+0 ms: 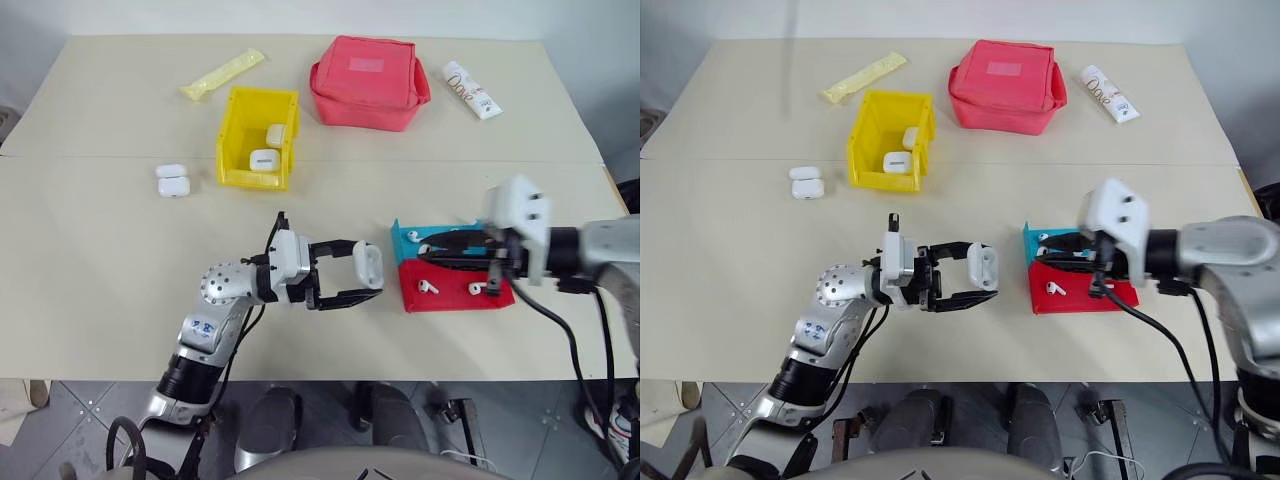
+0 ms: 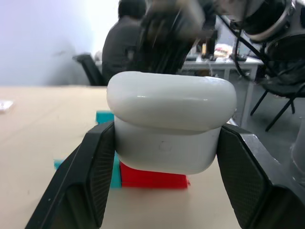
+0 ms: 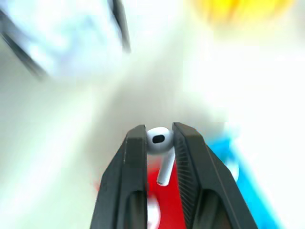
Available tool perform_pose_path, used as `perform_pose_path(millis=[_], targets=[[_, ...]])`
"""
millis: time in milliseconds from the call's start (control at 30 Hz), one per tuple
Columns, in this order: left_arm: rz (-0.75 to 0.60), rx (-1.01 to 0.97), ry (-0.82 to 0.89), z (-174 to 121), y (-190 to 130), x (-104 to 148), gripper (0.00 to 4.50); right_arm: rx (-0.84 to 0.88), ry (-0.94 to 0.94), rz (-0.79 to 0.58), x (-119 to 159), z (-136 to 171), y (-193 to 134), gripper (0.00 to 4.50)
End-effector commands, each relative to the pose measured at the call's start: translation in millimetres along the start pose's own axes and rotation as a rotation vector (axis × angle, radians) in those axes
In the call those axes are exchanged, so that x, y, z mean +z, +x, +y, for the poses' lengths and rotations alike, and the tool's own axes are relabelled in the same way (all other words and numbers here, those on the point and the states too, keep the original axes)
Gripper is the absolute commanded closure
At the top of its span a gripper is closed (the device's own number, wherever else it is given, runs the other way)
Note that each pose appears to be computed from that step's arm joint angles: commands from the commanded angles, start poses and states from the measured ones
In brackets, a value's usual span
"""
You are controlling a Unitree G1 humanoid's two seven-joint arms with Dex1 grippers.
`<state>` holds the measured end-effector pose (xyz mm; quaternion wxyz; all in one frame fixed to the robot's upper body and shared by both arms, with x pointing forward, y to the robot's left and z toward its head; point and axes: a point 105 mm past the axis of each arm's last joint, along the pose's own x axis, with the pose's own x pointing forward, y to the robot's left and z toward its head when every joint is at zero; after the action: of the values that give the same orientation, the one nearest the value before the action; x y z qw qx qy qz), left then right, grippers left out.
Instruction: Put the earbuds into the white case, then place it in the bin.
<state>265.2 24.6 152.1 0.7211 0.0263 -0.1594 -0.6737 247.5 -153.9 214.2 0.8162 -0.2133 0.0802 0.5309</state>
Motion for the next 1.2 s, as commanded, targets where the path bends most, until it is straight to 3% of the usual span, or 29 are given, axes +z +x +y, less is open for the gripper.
perform_pose_path(millis=[33, 200, 433, 1200], targets=[[-0.074, -0.034, 0.022, 5, 3, 9, 1.68, 0.032, 0.027, -0.157, 24, 16, 2, 4.07], [-0.080, -0.081, 0.030, 10, 7, 7, 1.68, 0.045, 0.113, -0.313, 38, 24, 18, 4.07], [-0.088, -0.114, 0.036, 11, 11, 13, 1.68, 0.033, 0.173, -0.389, 40, 24, 34, 4.07], [-0.169, -0.124, 0.062, 8, 13, 38, 1.68, -0.027, 0.197, -0.442, -2, 19, 53, 4.07]])
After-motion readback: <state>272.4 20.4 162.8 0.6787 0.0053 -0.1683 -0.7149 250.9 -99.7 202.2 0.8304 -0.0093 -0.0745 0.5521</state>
